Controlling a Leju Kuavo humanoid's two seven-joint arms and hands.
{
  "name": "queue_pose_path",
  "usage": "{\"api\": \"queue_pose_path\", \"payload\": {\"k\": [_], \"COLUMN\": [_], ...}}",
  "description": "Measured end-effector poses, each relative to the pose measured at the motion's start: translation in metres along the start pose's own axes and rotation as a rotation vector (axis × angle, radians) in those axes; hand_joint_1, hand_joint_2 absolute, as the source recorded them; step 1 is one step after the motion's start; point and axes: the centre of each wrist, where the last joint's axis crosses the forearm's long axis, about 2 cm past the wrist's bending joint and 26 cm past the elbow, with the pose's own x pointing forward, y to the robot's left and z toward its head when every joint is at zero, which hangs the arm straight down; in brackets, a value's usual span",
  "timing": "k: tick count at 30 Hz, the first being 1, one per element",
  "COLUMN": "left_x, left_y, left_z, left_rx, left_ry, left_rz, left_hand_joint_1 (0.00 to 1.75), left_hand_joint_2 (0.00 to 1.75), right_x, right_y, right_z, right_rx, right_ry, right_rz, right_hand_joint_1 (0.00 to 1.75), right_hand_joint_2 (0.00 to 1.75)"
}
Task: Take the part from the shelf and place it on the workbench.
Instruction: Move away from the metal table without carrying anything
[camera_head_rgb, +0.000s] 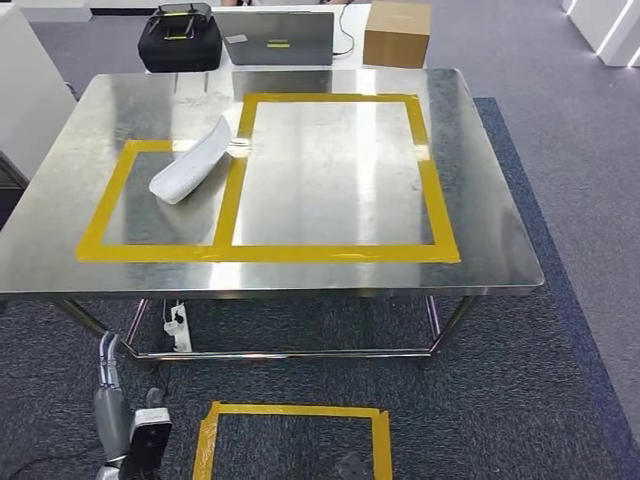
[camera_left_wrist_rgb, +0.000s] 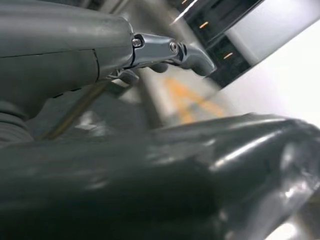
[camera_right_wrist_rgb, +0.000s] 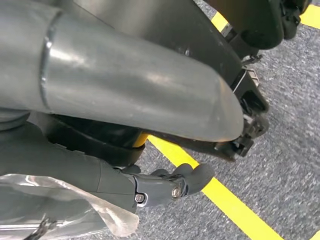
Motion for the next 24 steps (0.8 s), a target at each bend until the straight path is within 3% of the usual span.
{"api": "queue_pose_path", "payload": {"k": [3, 10, 14, 24], "left_x": [-0.034, -0.074, -0.081, -0.085], "left_y": [-0.003, -0.003, 0.001, 0.007], "left_z": [0.021, 0.075, 0.102, 0.137], "left_rx": [-0.058, -0.266, -0.387, -0.521], "left_ry": [0.197, 0.55, 0.779, 1.172], "left_rz": [0.006, -0.052, -0.04, -0.024], "left_hand_joint_1": [0.0, 0.0, 0.0, 0.0], "left_hand_joint_2": [0.0, 0.0, 0.0, 0.0], "right_x": [-0.001, -0.002, -0.003, -0.002], "right_y": [0.0, -0.002, -0.002, -0.001], "right_z": [0.0, 0.0, 0.0, 0.0], "right_rx": [0.002, 0.004, 0.017, 0.033], "right_ry": [-0.002, -0.002, 0.001, 0.018], "right_rz": [0.001, 0.019, 0.031, 0.058], "right_hand_joint_1": [0.0, 0.0, 0.0, 0.0], "right_hand_joint_2": [0.0, 0.0, 0.0, 0.0]}}
